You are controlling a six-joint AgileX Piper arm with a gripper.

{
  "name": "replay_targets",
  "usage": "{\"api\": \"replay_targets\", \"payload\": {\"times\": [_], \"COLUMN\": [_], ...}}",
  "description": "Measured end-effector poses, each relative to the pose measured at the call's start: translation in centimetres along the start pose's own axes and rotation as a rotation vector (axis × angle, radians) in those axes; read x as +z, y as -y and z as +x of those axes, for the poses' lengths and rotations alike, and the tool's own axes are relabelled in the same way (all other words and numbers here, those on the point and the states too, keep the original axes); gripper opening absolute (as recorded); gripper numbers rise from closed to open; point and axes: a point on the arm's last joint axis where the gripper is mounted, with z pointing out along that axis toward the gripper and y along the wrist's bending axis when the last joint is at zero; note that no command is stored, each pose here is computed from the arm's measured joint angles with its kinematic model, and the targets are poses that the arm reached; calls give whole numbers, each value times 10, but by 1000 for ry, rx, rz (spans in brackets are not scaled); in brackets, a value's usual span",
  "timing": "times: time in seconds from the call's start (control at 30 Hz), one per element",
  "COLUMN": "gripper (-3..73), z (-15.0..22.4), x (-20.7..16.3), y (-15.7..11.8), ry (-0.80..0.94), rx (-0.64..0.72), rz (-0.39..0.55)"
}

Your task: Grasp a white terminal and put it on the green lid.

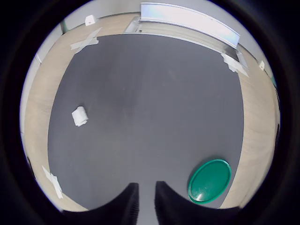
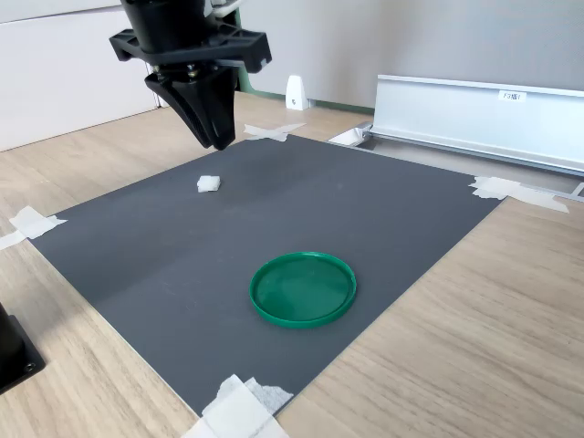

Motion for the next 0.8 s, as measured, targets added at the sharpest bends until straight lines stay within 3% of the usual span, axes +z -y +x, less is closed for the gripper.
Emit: {"api": "replay_targets", "payload": {"times": [0.2,0.3,0.6,0.8], "gripper": [431,502,529,529], "z": [-9,-14,-42,-58], "x": [8,12,29,42], "y": [-17,-35,-84,-97], "ry": [8,1,-34,-67], "rx": [-83,-121,-194,-189], "rz": [-65,-97,-156,-167]}}
